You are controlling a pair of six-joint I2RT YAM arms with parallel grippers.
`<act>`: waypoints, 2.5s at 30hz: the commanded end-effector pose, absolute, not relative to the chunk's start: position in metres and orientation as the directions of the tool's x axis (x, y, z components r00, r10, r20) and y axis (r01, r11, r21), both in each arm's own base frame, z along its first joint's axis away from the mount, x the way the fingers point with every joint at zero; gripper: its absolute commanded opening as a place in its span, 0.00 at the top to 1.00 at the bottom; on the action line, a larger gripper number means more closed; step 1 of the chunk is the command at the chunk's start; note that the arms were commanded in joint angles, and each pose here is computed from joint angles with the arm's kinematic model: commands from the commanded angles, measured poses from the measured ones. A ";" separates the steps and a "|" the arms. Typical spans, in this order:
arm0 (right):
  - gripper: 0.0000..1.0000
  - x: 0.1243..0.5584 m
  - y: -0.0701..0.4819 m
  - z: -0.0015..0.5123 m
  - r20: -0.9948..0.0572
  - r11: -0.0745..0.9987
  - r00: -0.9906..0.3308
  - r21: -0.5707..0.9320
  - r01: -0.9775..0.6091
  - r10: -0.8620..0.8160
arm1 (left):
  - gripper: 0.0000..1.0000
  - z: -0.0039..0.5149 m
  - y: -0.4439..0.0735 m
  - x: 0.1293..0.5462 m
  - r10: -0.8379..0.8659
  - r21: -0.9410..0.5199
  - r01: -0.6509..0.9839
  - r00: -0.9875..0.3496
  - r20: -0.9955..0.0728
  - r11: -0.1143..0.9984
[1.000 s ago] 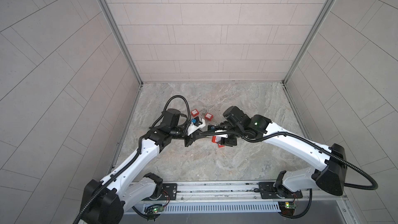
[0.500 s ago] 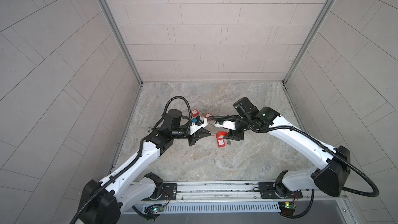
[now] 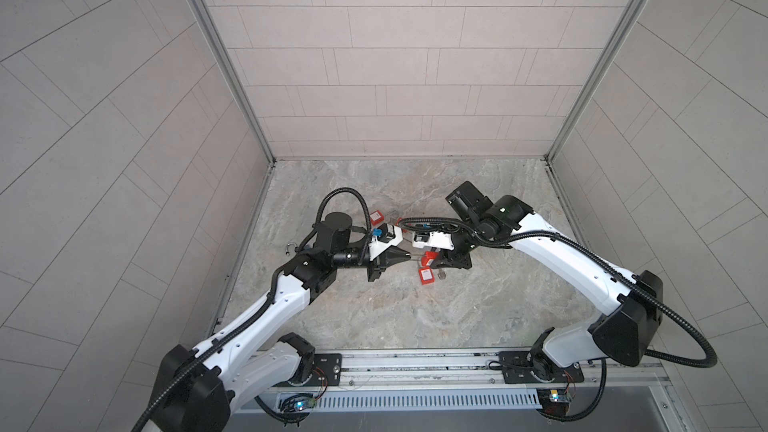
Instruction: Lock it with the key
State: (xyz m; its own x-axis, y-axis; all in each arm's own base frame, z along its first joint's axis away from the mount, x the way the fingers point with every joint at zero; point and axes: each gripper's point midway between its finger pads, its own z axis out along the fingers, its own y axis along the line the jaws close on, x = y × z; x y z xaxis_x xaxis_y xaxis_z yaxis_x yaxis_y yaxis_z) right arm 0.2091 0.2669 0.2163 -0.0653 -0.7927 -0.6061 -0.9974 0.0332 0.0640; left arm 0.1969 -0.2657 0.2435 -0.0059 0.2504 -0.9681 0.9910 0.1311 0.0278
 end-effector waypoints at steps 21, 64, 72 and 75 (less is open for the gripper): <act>0.84 0.202 0.280 0.250 -0.700 -0.092 0.058 0.011 -0.996 -0.712 | 1.00 0.247 -0.291 0.192 0.171 0.027 0.992 0.006 -0.985 0.121; 0.52 0.220 0.212 0.234 -0.550 0.230 -0.180 -0.022 -0.973 -0.816 | 1.00 0.283 -0.290 0.184 0.054 0.031 0.992 0.024 -0.998 0.120; 0.59 0.212 0.223 0.228 -0.573 0.170 -0.165 0.045 -0.984 -0.803 | 1.00 0.284 -0.292 0.186 0.053 0.031 0.991 0.025 -0.998 0.127; 0.63 0.211 0.225 0.229 -0.580 0.155 -0.153 0.047 -0.987 -0.800 | 1.00 0.285 -0.292 0.187 0.052 0.035 0.990 0.028 -0.998 0.134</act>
State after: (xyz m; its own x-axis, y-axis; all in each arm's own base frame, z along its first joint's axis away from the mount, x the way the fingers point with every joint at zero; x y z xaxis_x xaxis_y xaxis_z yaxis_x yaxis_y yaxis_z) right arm 0.2168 0.2227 0.2272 -0.1747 -0.8070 -0.5641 -0.9810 0.1919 0.0292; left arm 0.1893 -0.2889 0.2584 -0.0357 0.1068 -0.9936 0.9884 0.1504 -0.0194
